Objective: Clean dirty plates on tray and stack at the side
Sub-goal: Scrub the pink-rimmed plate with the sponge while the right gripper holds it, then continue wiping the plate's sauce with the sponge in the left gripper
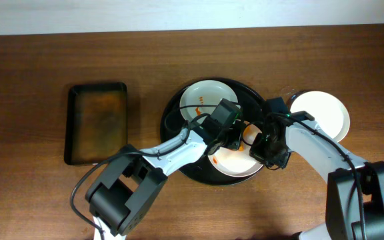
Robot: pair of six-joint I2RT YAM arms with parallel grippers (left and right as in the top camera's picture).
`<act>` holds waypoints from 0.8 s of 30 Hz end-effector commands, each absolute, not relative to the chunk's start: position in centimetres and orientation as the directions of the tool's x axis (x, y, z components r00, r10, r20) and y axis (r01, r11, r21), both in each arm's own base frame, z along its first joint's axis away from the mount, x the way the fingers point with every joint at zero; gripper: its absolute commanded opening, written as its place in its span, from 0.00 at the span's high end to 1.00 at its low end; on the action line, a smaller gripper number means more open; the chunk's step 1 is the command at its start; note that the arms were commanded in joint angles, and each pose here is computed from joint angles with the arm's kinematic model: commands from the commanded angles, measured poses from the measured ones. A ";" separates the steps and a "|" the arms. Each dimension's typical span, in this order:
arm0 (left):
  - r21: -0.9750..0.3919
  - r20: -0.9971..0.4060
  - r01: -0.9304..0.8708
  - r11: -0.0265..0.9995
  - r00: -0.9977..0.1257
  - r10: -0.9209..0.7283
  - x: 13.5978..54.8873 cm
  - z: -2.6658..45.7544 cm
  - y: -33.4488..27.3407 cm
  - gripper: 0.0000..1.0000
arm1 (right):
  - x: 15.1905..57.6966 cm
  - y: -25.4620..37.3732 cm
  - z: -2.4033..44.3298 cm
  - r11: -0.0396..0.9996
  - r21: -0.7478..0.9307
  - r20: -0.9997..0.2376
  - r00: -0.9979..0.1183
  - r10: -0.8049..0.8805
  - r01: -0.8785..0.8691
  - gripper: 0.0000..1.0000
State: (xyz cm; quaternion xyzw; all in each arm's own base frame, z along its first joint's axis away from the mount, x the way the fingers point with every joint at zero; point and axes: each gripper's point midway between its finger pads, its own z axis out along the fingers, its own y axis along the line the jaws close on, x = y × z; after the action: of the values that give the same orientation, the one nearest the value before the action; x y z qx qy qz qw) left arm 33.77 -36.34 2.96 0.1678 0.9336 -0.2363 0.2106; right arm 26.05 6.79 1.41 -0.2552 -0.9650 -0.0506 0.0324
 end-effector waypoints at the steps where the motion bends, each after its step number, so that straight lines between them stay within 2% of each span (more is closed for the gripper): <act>1: -0.303 -0.459 0.449 0.841 -0.841 0.285 33.6 1.2 -35.5 1.00 | 25.1 5.4 0.6 0.868 0.010 0.092 -0.864 0.494 0.497 0.96; 6: -0.189 -0.306 0.374 0.908 -0.901 0.307 31.9 -1.1 -30.7 1.00 | 25.1 5.5 0.6 0.868 0.010 0.091 -0.865 0.494 0.497 0.96; 11: -0.153 -0.211 0.289 0.945 -0.944 0.254 31.7 -0.1 -26.3 1.00 | 25.1 5.4 0.6 0.869 0.010 0.092 -0.866 0.492 0.494 0.96; 18: -0.213 -0.339 0.286 0.934 -0.918 0.204 32.9 7.0 -25.9 1.00 | 25.0 5.4 0.6 0.870 0.007 0.095 -0.867 0.490 0.492 0.96; 21: -0.262 -0.401 0.310 0.914 -0.896 0.189 32.7 10.5 -26.4 1.00 | 25.2 5.5 1.2 0.885 0.009 0.099 -0.881 0.463 0.466 0.86; 24: -0.209 -0.457 0.287 0.935 -0.874 0.166 33.3 12.5 -24.9 1.00 | 26.9 5.8 3.5 0.919 0.035 0.067 -0.919 0.389 0.392 0.75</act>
State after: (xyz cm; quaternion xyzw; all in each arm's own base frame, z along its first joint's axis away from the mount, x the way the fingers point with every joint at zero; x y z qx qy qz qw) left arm 32.63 -26.62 10.43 0.1251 0.9613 -0.1620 0.1843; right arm 25.26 6.49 2.07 -0.2310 -0.9708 -0.0389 0.0519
